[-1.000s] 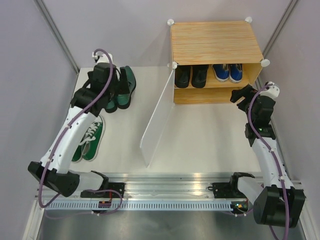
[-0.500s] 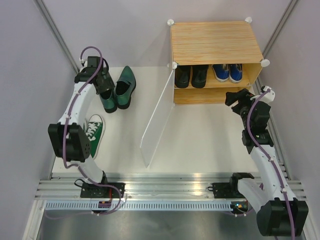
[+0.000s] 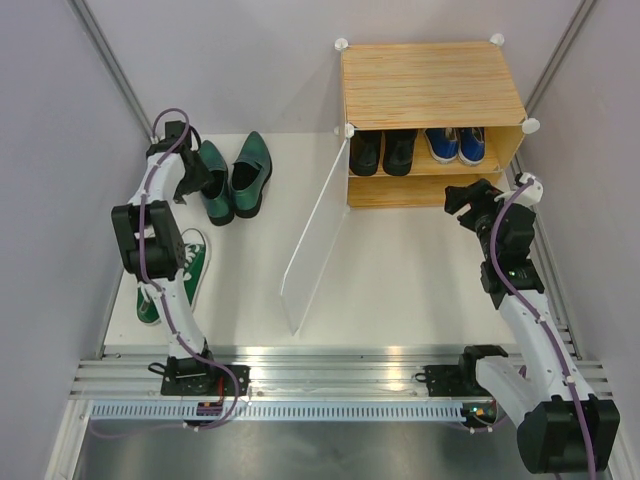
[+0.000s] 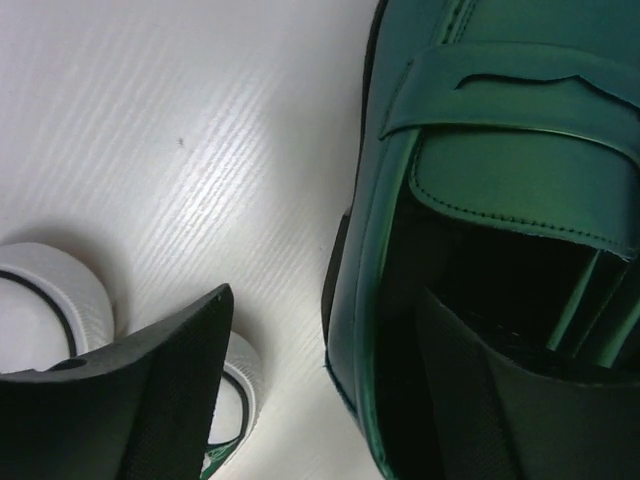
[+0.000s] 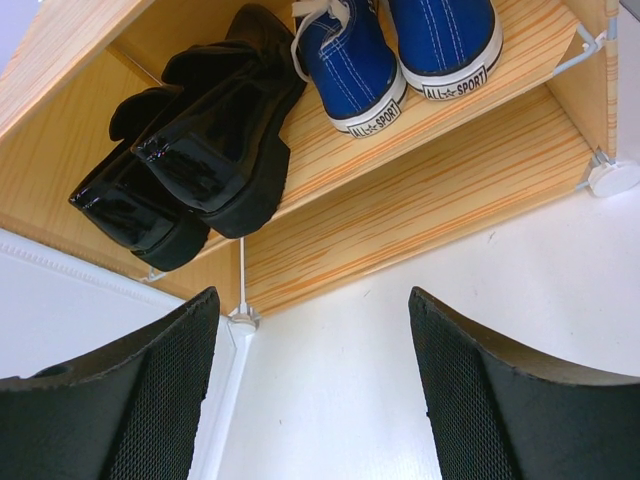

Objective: Place and organize the shoes in the shoe cabinet

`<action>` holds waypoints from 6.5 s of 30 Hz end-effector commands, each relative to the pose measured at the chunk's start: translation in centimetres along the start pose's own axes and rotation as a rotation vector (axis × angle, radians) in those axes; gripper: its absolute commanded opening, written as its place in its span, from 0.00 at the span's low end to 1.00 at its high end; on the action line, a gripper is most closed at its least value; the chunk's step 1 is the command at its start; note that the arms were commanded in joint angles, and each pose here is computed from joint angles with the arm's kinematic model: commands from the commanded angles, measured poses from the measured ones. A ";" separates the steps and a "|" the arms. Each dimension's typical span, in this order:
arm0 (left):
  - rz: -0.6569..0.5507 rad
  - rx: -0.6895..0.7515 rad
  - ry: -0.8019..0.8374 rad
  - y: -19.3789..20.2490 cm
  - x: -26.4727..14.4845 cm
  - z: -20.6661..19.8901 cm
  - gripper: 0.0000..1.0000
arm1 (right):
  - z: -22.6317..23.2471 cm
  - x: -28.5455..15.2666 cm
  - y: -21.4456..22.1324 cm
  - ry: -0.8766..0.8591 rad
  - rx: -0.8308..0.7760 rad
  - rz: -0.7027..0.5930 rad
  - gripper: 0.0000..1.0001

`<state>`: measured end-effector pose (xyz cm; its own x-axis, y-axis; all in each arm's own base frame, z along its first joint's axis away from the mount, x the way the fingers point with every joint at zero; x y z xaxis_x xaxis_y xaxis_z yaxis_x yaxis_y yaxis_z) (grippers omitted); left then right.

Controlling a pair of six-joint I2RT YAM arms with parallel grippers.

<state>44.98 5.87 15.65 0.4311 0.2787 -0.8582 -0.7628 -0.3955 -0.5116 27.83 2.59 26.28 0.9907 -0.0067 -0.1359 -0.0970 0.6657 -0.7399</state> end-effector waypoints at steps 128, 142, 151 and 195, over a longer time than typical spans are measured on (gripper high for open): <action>-0.796 0.664 0.864 17.2 -46.5 -14.2 1.00 | -1.4 -8.7 6.6 -0.036 0.090 0.457 0.77; -0.899 0.534 0.447 15.5 -36.9 -5.4 1.00 | -4.9 -6.6 13.9 0.080 0.018 0.686 0.75; -0.897 0.444 0.450 15.5 -34.0 -4.0 1.00 | -4.7 -4.5 14.7 0.138 -0.063 0.712 0.56; -0.860 0.499 0.503 16.5 -32.3 -4.7 1.00 | 0.9 3.2 12.0 0.032 -0.182 0.600 0.01</action>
<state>20.58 -13.46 34.40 0.9675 -0.1178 -0.2237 -0.1963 0.2080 -0.9582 25.84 9.92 13.49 0.6266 0.2566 -0.7359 -0.7644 0.3862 -0.5163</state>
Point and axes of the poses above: each gripper's point midway between its finger pads, its own x axis out along the fingers, its own z axis along the line the jaws close on, y = z × x, the point moved 7 cm from there along -x, back along the fingers, and after that the axes turned 8 degrees about x, right-handed, at the moved point
